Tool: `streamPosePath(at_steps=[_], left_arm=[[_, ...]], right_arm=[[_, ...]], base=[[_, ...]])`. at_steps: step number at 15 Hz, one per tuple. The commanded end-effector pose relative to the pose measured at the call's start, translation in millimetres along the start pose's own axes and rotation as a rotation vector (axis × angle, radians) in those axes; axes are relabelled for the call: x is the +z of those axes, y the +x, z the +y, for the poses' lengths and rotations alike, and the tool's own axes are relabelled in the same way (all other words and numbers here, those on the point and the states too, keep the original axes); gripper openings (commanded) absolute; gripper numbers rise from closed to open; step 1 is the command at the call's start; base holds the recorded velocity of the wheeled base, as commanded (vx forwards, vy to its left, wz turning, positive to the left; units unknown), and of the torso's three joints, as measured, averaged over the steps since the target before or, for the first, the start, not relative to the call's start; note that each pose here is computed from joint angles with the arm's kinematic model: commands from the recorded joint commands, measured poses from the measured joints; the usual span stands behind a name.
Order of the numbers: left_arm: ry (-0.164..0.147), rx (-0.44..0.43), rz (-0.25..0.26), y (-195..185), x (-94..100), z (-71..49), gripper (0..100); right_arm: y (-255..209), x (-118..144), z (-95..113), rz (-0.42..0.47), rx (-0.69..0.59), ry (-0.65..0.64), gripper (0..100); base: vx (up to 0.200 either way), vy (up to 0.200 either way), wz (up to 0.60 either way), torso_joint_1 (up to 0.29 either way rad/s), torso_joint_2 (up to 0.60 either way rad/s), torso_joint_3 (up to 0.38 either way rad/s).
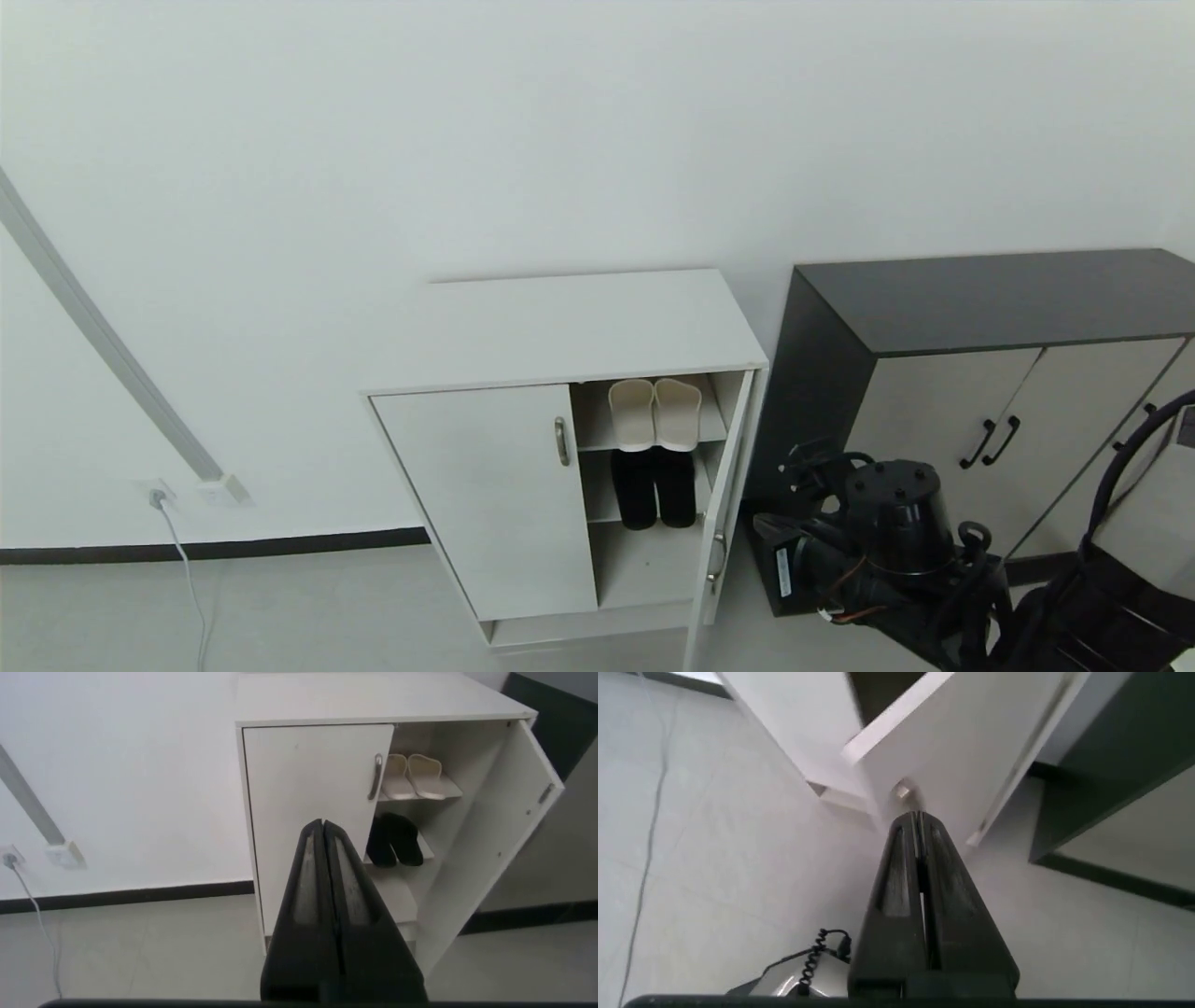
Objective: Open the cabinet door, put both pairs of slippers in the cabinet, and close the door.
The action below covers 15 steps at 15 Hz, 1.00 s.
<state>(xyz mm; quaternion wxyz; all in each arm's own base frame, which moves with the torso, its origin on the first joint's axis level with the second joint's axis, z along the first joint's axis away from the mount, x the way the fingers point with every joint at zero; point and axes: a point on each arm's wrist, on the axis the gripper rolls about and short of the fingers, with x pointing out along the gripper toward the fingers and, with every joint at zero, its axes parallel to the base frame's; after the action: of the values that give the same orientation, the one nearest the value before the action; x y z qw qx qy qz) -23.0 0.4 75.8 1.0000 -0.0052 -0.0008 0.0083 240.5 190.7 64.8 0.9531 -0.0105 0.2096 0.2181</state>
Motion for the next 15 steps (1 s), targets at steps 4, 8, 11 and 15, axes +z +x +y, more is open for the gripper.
streamPosePath(at_steps=[4, 8, 11, 15], left_arm=[[0.0, 0.002, 0.0, 0, 0.1, 0.0, 0], [0.0, 0.002, 0.001, 0, -0.3, 0.0, 0], [-0.002, 0.003, 0.001, 0, -0.3, 0.1, 0], [0.003, 0.002, 0.001, 0, -0.3, 0.0, 0]], right_arm=[[7, -14, 0, 0.04, -0.003, -0.005, 0], [28, -23, 2, -0.018, 0.004, 0.001, 0], [43, -27, 5, -0.037, 0.007, 0.005, 0], [71, -19, 1, -0.087, -0.012, 0.021, 0]], base=[[0.05, 0.0, 0.0, 0.003, 0.0, 0.002], [0.0, 0.0, 0.0, 0.0, 0.0, 0.0], [0.0, 0.0, 0.0, 0.0, 0.0, 0.0], [0.0, 0.0, 0.0, 0.0, 0.0, 0.0]])
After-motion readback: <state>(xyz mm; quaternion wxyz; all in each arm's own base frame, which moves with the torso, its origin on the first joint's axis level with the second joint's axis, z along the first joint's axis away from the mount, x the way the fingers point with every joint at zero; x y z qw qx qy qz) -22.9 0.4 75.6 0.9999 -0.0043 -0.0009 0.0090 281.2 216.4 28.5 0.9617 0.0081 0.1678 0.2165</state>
